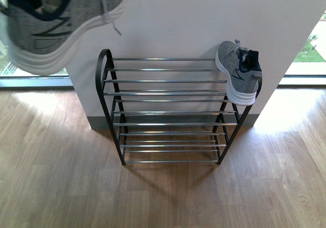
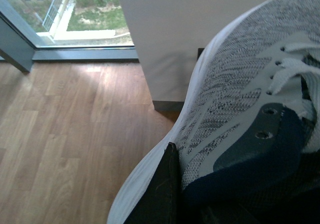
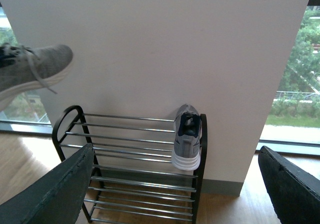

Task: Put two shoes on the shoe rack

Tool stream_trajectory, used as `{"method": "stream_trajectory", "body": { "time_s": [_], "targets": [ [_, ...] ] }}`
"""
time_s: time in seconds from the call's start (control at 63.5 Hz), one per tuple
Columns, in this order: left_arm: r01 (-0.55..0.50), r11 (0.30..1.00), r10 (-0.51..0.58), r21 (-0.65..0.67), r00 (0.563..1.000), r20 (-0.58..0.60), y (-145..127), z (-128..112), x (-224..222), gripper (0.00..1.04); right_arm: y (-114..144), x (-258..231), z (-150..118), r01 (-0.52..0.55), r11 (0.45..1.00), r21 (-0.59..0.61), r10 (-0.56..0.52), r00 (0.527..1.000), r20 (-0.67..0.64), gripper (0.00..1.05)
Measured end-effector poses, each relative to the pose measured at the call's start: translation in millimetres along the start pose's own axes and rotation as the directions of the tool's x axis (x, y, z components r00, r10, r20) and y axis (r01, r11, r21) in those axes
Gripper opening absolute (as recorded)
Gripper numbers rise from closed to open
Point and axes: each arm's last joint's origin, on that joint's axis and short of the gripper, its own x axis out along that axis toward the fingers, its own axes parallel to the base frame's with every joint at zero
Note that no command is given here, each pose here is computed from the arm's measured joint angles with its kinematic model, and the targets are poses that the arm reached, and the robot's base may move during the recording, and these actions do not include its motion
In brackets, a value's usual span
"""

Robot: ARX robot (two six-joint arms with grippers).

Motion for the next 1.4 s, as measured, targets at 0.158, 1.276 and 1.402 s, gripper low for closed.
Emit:
{"method": "stream_trajectory", "body": {
  "time_s": [0.158,1.276,1.402],
  "targets": [
    [0.076,0.987,-0.088,-0.138,0.993,-0.083,-49.5,-4.7,55.6,0.02,0.0,0.0,0.0,0.0,1.0,0.0,0.0,1.0,0.0,0.95],
    [0.104,0.865,-0.269,-0.49,0.922,-0.28,-192.6,-68.5,211.5,0.02,0.0,0.0,0.0,0.0,1.0,0.0,0.0,1.0,0.0,0.95],
    [0.136,0.86,-0.294,-0.492,0.92,-0.259,-194.9,-63.3,209.3,0.02,0.0,0.0,0.0,0.0,1.0,0.0,0.0,1.0,0.0,0.95]
  ]
}}
